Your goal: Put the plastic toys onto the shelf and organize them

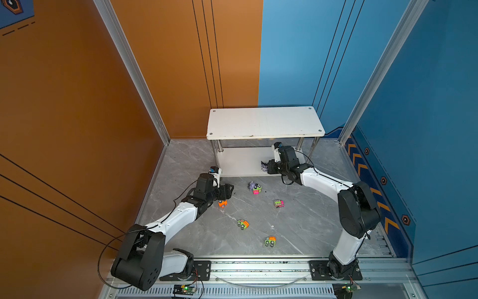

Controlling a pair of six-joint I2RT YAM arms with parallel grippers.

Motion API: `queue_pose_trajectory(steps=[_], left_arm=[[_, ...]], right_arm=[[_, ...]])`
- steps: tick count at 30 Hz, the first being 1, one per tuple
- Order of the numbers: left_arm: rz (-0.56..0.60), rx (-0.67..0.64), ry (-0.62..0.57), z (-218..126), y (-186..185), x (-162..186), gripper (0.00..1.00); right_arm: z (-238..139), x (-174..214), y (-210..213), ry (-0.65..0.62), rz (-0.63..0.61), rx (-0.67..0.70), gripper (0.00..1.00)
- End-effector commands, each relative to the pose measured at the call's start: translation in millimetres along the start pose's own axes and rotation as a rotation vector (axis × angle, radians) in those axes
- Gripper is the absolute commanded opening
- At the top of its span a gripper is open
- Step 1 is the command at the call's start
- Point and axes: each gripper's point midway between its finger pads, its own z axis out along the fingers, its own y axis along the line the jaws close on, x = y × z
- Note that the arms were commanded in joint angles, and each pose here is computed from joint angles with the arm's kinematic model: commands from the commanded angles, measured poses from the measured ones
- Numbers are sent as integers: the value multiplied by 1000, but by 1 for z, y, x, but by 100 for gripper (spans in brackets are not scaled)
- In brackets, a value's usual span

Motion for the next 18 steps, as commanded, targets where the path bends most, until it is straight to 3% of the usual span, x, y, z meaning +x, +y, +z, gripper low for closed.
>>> queue_pose_trajectory(steps=[1,18], left_arm=[[4,29,-16,-1,-8,-11,73],[-3,26,-15,-2,-7,-9,73]], right_arm=[[-20,0,1,-4,-18,-7,0],[-7,21,-6,54,-13,6,0]])
